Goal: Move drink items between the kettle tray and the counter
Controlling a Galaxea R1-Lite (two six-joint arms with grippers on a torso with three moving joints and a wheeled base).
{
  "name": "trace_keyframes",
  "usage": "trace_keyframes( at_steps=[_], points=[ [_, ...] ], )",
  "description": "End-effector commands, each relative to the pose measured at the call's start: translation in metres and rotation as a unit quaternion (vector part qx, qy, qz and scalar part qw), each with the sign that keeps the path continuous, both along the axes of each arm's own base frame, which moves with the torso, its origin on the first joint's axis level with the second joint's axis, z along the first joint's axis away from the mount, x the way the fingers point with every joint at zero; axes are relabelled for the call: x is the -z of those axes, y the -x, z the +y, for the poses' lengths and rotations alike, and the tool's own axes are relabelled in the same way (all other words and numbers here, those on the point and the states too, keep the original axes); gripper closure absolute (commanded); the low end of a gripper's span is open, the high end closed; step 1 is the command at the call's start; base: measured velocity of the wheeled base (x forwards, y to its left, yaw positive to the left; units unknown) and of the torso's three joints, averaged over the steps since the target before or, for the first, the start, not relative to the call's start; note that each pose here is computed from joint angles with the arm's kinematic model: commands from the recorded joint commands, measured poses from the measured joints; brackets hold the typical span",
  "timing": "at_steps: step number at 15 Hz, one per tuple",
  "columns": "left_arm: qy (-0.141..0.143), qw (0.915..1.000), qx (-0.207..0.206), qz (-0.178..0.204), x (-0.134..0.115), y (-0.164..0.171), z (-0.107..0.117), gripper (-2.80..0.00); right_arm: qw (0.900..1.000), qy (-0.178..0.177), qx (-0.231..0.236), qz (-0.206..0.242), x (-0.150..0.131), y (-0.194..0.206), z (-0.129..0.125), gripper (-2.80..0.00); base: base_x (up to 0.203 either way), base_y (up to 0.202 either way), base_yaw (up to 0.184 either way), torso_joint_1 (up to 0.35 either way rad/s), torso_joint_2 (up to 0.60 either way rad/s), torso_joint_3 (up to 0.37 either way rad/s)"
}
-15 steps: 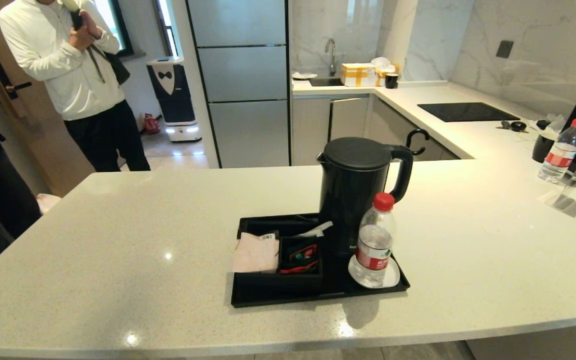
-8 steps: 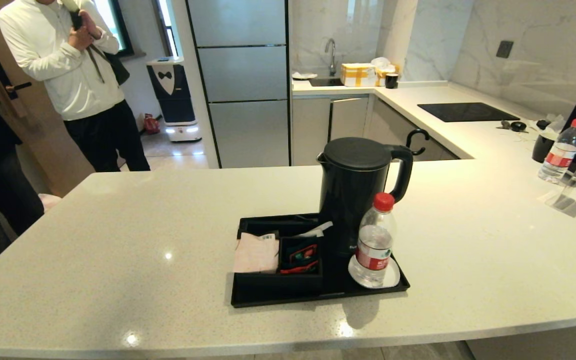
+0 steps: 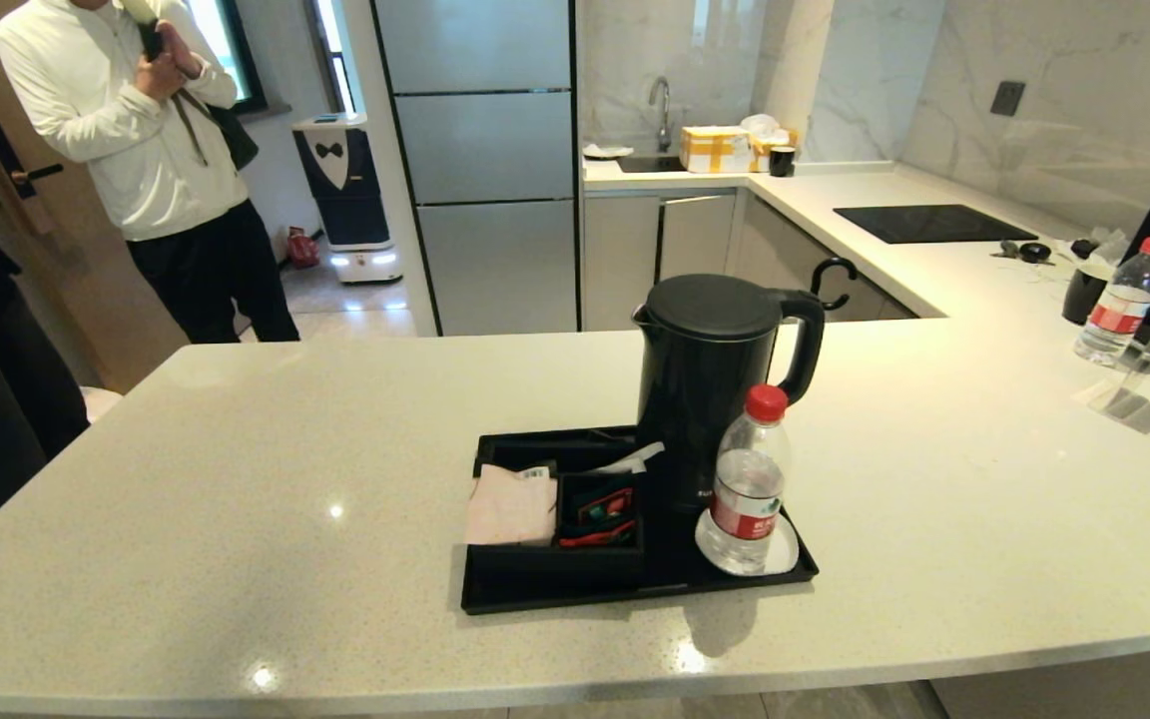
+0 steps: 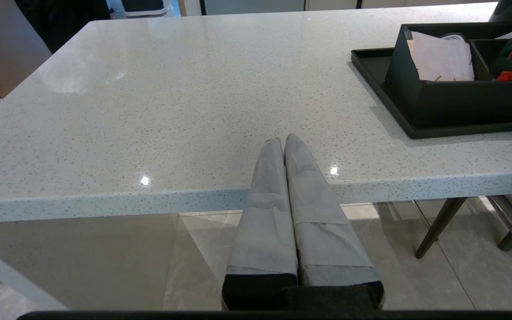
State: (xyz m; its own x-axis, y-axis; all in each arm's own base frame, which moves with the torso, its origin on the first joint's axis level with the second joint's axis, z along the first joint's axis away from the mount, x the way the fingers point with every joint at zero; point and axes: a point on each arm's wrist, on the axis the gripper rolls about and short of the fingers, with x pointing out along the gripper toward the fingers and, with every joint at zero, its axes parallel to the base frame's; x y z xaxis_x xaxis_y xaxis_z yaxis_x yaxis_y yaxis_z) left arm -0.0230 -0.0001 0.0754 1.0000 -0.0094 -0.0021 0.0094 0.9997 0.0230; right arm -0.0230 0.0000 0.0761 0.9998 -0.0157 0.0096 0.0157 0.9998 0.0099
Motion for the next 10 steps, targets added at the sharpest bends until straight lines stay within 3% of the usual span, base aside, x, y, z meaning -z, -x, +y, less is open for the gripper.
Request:
trace_keyframes(
  at_steps=[1, 10],
  points=[
    [0.000, 1.0000, 0.000, 0.000, 0.0000, -0.0001, 0.0000, 0.00, 1.000, 0.000, 0.000, 0.002, 0.0003, -0.0003, 0.0000, 0.00, 0.000, 0.000, 0.000, 0.000, 0.00, 0.000],
    [0.000, 1.0000, 0.000, 0.000, 0.0000, -0.0001, 0.0000, 0.00, 1.000, 0.000, 0.000, 0.002, 0.0003, -0.0003, 0.0000, 0.00, 0.000, 0.000, 0.000, 0.000, 0.00, 0.000]
  ],
)
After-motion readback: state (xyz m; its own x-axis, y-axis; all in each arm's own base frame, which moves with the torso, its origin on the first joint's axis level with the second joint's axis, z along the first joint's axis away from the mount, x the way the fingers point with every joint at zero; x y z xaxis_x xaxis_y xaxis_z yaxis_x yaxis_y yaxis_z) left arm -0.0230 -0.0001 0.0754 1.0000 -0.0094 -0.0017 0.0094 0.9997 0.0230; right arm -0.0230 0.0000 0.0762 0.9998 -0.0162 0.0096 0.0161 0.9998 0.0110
